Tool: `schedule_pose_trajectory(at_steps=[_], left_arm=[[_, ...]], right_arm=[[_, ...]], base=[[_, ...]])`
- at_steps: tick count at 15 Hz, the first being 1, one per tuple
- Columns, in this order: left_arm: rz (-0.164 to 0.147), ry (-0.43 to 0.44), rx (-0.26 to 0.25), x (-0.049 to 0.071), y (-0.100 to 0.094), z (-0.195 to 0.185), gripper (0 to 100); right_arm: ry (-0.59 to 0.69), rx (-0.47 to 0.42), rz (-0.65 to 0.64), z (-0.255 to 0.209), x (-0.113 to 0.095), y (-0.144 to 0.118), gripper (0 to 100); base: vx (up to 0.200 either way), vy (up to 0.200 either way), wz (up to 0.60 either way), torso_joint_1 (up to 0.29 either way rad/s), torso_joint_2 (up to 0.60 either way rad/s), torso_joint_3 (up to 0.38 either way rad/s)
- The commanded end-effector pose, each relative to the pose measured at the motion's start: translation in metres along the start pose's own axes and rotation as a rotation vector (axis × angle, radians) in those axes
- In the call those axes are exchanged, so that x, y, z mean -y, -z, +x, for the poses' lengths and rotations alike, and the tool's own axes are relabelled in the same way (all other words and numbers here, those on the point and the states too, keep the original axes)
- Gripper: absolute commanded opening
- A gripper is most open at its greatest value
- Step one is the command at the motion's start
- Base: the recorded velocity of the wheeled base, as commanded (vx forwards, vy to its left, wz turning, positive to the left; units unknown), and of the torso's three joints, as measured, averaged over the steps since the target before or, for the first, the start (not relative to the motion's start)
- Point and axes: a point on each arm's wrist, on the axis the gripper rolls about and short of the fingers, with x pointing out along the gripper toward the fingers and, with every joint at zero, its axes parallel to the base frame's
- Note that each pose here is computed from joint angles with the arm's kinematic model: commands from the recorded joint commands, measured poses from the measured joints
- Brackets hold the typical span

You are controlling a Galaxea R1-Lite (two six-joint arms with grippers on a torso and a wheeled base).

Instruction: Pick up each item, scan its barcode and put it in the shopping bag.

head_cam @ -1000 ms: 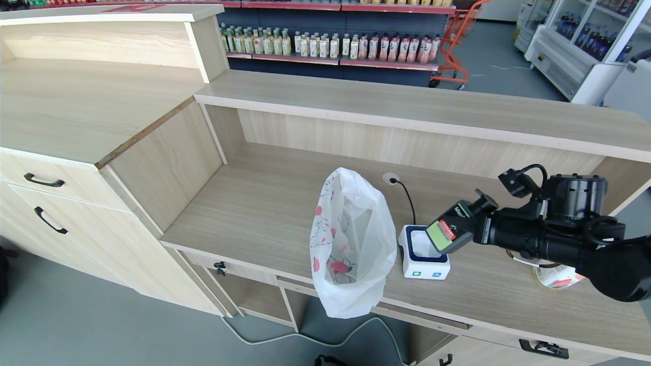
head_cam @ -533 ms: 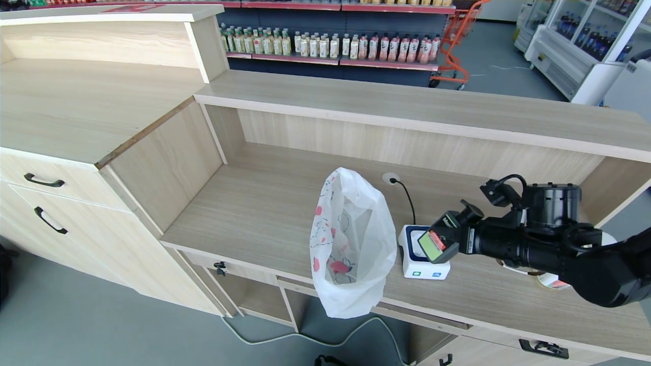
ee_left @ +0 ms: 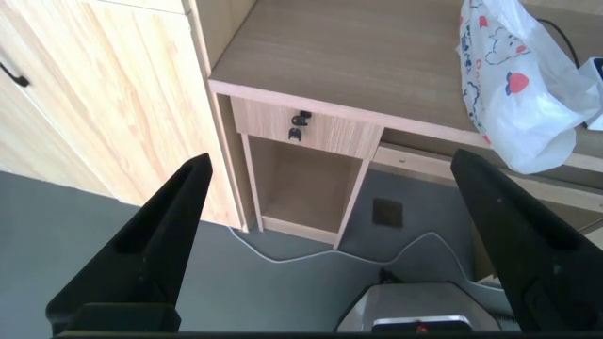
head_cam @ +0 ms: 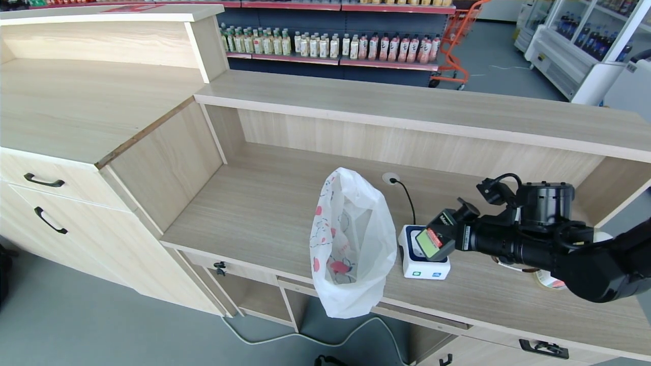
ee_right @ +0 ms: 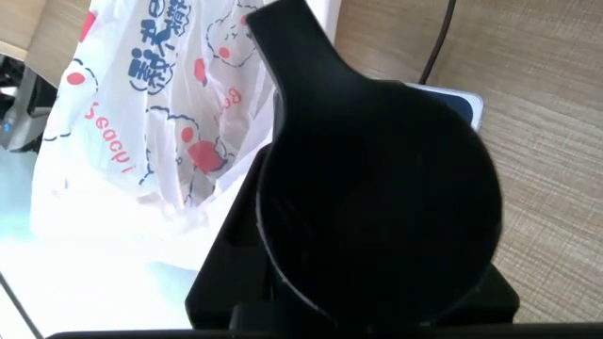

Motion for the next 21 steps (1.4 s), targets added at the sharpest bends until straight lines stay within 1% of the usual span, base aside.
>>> schedule_pose_trajectory(at_steps=[1, 4, 10, 21], left_arm=[[0.000, 0.000, 0.001, 0.000, 0.000, 0.000, 100], [0.000, 0.000, -0.001, 0.000, 0.000, 0.000, 100], [0.000, 0.000, 0.001, 0.000, 0.000, 0.000, 100], [0.000, 0.000, -0.001, 0.000, 0.000, 0.000, 100]], right_arm=[[-0.001, 0.013, 0.005, 0.004, 0.002, -0.004, 0], [-0.003, 0.023, 0.036, 0.010, 0.004, -0.008, 0], [-0.002, 0.003, 0.056, 0.017, 0.008, -0.002, 0], [-0.010, 0.006, 0.057, 0.030, 0.010, -0.003, 0]], base=[[0.000, 0.000, 0.00, 0.000, 0.00, 0.000], [0.000, 0.000, 0.00, 0.000, 0.00, 0.000], [0.000, 0.000, 0.00, 0.000, 0.00, 0.000], [0.000, 0.000, 0.00, 0.000, 0.00, 0.000]])
